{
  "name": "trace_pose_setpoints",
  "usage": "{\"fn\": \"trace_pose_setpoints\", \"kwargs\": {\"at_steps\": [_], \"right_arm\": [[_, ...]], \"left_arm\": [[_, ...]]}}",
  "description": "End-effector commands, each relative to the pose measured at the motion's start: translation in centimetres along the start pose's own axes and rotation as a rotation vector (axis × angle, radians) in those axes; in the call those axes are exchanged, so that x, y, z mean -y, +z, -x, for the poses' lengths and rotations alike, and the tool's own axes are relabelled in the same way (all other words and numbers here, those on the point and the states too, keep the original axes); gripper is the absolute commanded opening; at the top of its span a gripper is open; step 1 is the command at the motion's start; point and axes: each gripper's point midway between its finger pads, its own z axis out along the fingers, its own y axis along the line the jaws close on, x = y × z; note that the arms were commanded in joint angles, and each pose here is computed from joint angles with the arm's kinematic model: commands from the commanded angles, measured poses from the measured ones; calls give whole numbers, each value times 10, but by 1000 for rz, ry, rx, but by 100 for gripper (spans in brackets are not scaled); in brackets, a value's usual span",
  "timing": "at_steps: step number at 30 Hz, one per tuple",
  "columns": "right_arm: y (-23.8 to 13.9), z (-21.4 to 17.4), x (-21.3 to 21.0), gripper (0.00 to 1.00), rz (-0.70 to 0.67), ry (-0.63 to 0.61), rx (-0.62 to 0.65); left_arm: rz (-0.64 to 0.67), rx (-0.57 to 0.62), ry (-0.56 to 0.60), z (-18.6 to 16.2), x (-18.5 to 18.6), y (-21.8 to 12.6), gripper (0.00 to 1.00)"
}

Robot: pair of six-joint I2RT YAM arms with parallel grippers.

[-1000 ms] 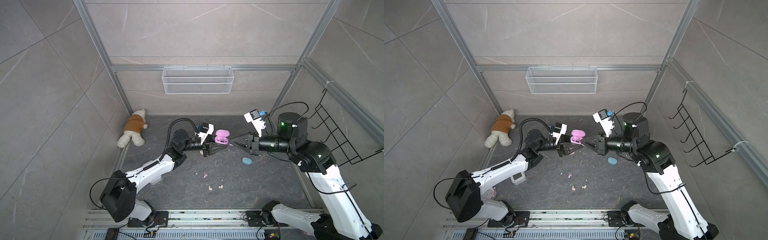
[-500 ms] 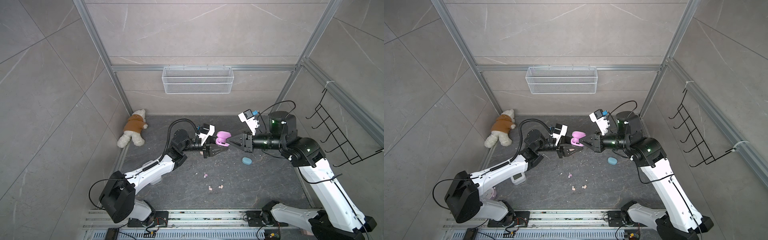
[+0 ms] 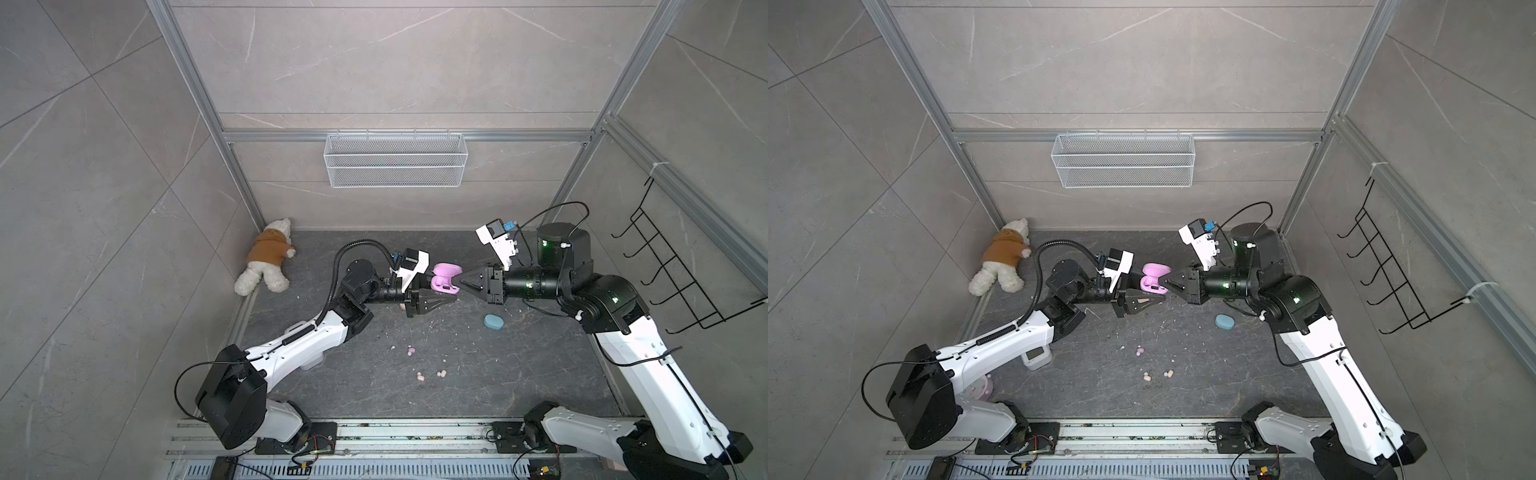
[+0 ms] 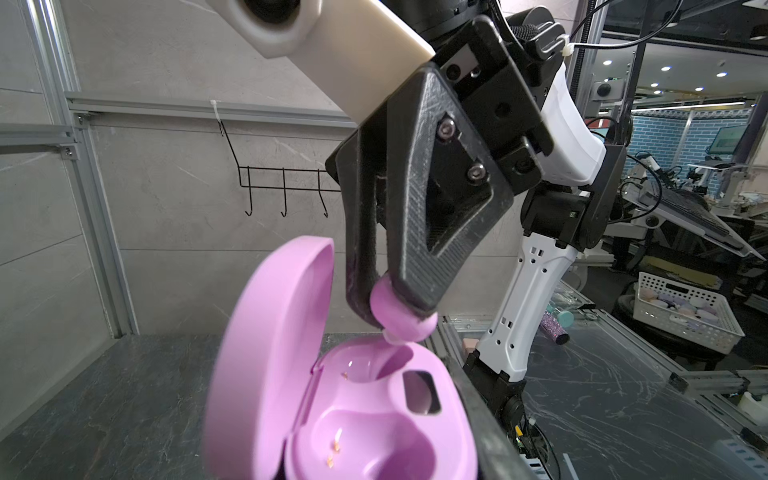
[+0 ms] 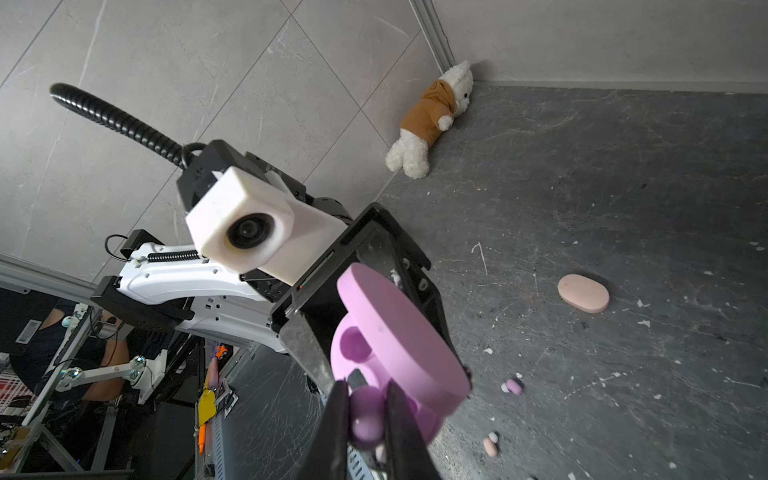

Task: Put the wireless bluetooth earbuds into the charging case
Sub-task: 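Lower the pink earbud into the case slot with the right gripper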

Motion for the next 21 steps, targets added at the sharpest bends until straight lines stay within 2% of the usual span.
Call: {"fn": "trace_pose_setpoints", "kwargs": {"at_steps": [1,21], "right_arm": [[6,-3,5,12,0,8,-11],[8,-8,6,12,3,24,-38]], "left_arm": [[-32,45,95,29,15,-1,5],[-27,41,106,30,17,-2,5]]}}
